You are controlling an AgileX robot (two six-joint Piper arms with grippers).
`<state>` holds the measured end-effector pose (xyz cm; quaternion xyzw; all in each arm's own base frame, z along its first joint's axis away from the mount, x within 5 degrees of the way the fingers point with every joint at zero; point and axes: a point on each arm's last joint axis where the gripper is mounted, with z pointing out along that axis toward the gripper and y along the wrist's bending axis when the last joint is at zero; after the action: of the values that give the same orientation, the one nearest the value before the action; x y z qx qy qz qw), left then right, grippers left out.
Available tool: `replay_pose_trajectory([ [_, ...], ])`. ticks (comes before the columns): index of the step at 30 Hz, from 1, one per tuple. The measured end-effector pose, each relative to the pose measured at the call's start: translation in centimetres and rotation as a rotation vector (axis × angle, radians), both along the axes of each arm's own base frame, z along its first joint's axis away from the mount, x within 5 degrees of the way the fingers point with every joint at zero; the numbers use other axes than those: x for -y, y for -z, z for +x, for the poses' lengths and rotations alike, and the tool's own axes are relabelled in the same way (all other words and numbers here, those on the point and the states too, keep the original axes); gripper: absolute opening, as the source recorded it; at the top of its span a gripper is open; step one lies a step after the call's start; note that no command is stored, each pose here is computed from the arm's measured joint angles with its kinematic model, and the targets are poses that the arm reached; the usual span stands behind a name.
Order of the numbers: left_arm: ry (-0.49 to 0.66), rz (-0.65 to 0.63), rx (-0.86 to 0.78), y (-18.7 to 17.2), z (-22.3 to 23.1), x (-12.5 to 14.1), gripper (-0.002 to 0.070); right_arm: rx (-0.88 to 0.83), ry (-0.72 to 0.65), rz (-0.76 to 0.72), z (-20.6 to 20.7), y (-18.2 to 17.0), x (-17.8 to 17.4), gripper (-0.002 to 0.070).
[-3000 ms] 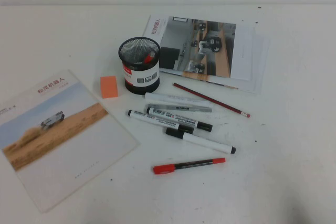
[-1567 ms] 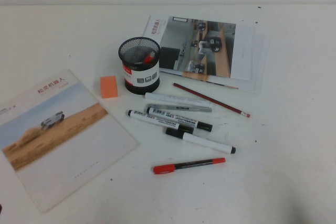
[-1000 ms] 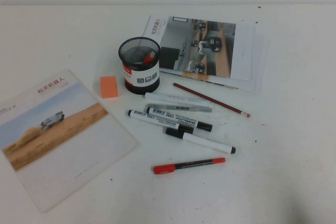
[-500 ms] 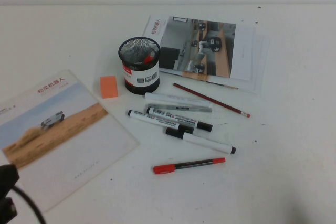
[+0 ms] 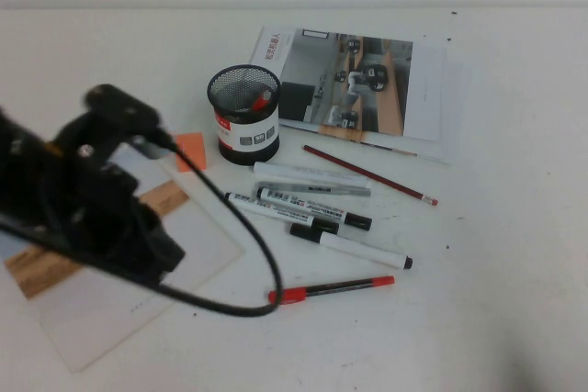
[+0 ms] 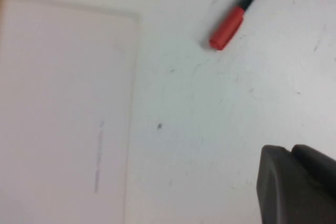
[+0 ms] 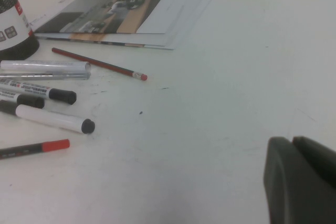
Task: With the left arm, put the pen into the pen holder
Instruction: Pick up the pen on the table
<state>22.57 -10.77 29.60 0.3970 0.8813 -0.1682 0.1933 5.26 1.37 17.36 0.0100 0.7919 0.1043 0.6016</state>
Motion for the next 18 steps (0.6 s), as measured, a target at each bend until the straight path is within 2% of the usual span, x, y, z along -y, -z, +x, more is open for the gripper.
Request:
replay_pose_trajectory([
  [7, 0.327, 0.18, -0.115, 4.0, 4.1, 9.8, -0.0001, 0.0, 0.0, 0.0, 0.0, 0.0, 0.0, -0.0022],
  [10, 0.415, 0.224, -0.145, 5.6, 4.7, 13.5, -0.0001, 0.0, 0.0, 0.0, 0.0, 0.0, 0.0, -0.0022],
  [14, 0.469, 0.229, -0.128, 6.7, 5.4, 16.2, -0.0001, 0.0, 0.0, 0.0, 0.0, 0.0, 0.0, -0.0022],
  [18, 0.544, 0.227, -0.054, 6.8, 5.2, 17.5, -0.0001, 0.0, 0.0, 0.0, 0.0, 0.0, 0.0, -0.0022],
])
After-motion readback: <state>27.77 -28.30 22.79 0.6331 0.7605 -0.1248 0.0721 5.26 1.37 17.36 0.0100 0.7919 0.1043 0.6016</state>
